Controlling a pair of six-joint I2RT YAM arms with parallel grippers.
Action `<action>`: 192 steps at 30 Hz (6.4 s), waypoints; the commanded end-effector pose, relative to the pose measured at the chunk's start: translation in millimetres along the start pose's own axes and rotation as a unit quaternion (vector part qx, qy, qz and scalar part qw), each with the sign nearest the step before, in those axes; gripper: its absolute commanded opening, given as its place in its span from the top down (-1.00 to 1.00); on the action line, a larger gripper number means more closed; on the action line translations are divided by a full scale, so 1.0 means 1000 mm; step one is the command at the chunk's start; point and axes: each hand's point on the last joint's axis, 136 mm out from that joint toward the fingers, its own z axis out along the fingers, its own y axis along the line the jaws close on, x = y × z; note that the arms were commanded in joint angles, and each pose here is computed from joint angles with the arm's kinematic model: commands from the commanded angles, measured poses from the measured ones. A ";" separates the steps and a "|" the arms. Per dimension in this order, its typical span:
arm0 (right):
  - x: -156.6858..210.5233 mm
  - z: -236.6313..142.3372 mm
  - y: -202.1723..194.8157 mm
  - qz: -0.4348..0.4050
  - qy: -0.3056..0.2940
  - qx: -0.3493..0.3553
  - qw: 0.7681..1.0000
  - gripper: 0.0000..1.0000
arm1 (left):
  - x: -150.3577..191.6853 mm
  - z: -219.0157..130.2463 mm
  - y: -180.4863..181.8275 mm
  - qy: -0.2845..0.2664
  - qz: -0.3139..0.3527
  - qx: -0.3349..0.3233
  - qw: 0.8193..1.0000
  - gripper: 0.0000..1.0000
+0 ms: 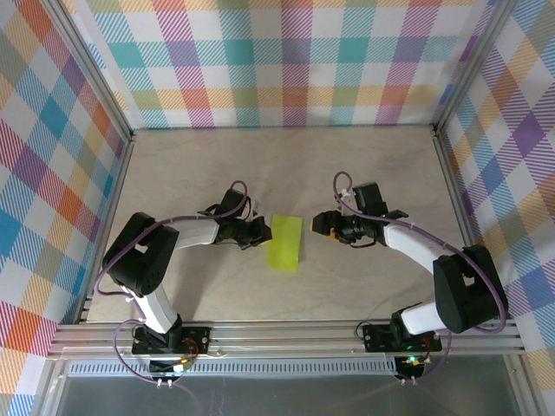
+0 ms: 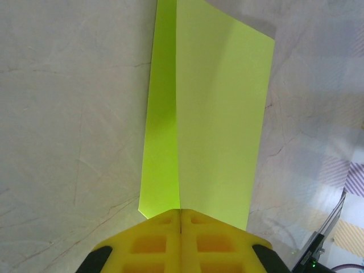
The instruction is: Fold a paper plane with a square sheet of paper (fold left side to right side)
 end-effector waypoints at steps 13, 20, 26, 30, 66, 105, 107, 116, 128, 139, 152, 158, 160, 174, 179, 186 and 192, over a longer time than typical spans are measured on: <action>0.077 0.039 0.046 -0.323 0.012 0.155 0.934 -0.27 | 0.012 -0.009 -0.006 -0.008 -0.069 0.005 0.998 1.00; 0.103 0.066 0.064 -0.460 0.004 0.190 0.867 -0.34 | 0.014 -0.009 -0.007 -0.003 -0.080 0.003 0.997 1.00; 0.102 0.085 0.068 -0.512 0.005 0.222 0.830 -0.40 | 0.016 -0.008 -0.007 0.000 -0.084 -0.001 0.997 1.00; 0.094 0.098 0.072 -0.529 0.003 0.237 0.815 -0.40 | 0.017 -0.009 -0.007 0.001 -0.084 -0.002 0.996 1.00; 0.093 0.094 0.073 -0.284 0.077 0.026 0.955 1.00 | -0.014 -0.053 -0.024 -0.034 -0.007 0.005 0.999 0.44; 0.075 0.086 0.023 -0.146 0.076 0.042 0.985 1.00 | 0.008 0.051 0.036 0.096 0.043 -0.139 0.985 1.00; 0.073 0.085 0.017 -0.141 0.076 0.060 0.985 1.00 | 0.010 0.051 0.037 0.098 0.042 -0.142 0.984 1.00; 0.065 0.086 0.005 -0.141 0.071 0.101 0.982 1.00 | 0.010 0.052 0.036 0.098 0.046 -0.146 0.983 1.00; 0.057 0.088 -0.003 -0.152 0.071 0.128 0.978 1.00 | 0.011 0.051 0.036 0.098 0.046 -0.148 0.983 1.00; 0.054 0.088 -0.005 -0.152 0.067 0.134 0.977 1.00 | 0.010 0.051 0.034 0.097 0.047 -0.148 0.983 1.00; 0.059 0.092 -0.011 -0.151 0.077 0.137 0.976 1.00 | 0.011 0.050 0.034 0.097 0.048 -0.148 0.983 1.00; 0.065 0.096 -0.022 -0.145 0.090 0.149 0.974 1.00 | 0.009 0.049 0.030 0.092 0.051 -0.143 0.984 1.00; 0.068 0.096 -0.026 -0.143 0.096 0.155 0.973 1.00 | 0.007 0.048 0.027 0.090 0.055 -0.141 0.984 1.00; 0.091 0.096 -0.048 -0.111 0.128 0.173 0.970 1.00 | -0.047 0.010 -0.040 0.027 0.107 -0.080 0.991 0.85; 0.093 0.096 -0.048 -0.106 0.134 0.173 0.970 1.00 | -0.026 -0.007 -0.044 0.016 0.103 -0.042 0.994 0.85; 0.093 0.097 -0.047 -0.105 0.137 0.171 0.970 1.00 | 0.009 -0.022 -0.055 -0.003 0.092 0.046 0.995 0.77; 0.095 0.097 -0.049 -0.104 0.141 0.174 0.969 1.00 | 0.025 -0.016 -0.056 0.005 0.081 0.066 0.995 0.80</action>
